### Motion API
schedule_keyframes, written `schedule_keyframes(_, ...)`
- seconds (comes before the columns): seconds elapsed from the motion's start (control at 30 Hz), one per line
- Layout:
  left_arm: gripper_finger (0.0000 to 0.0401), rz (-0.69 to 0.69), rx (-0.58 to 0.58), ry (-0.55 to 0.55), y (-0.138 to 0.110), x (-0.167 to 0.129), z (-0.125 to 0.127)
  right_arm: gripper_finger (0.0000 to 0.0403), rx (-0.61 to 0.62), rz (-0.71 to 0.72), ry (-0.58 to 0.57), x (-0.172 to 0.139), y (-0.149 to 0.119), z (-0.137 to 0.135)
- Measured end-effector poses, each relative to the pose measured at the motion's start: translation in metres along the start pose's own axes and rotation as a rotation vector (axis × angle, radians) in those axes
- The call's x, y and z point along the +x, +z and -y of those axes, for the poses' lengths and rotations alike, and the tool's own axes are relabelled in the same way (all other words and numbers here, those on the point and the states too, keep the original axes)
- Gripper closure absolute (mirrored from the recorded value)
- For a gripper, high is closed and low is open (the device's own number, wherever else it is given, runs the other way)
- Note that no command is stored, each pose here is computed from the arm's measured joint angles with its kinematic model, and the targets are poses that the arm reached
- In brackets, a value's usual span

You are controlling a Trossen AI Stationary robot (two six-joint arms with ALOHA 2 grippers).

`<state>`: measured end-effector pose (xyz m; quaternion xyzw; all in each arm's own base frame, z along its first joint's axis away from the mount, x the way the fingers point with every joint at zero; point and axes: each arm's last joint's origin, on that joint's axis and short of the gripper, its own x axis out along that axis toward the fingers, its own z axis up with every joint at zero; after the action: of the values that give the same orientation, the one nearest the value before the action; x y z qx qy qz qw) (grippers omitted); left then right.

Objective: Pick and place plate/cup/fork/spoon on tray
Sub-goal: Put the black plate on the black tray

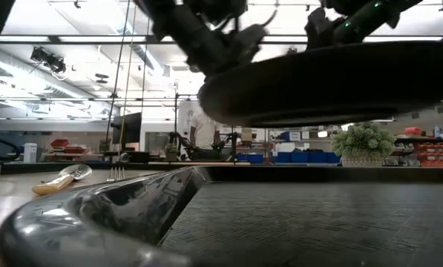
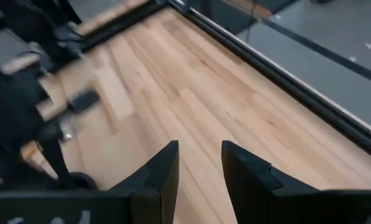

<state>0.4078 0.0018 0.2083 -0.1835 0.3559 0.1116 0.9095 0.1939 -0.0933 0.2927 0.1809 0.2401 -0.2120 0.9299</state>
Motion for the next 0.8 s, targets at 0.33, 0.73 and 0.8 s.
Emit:
schedule_keyframes(0.33, 0.0390, -0.078, -0.003, 0.009, 0.004, 0.054, 0.061, 0.0275, -0.004, 0.174, 0.088, -0.046, 0.007, -0.013)
schedule_keyframes(0.73, 0.0390, -0.093, -0.013, 0.001, 0.013, 0.099, 0.109, 0.0275, -0.012, 0.193, 0.161, -0.057, 0.004, -0.025)
schedule_keyframes(0.8, 0.0390, -0.083, -0.027, 0.008, 0.012, 0.104, 0.113, 0.0275, -0.016, 0.185, 0.169, -0.057, 0.003, -0.027)
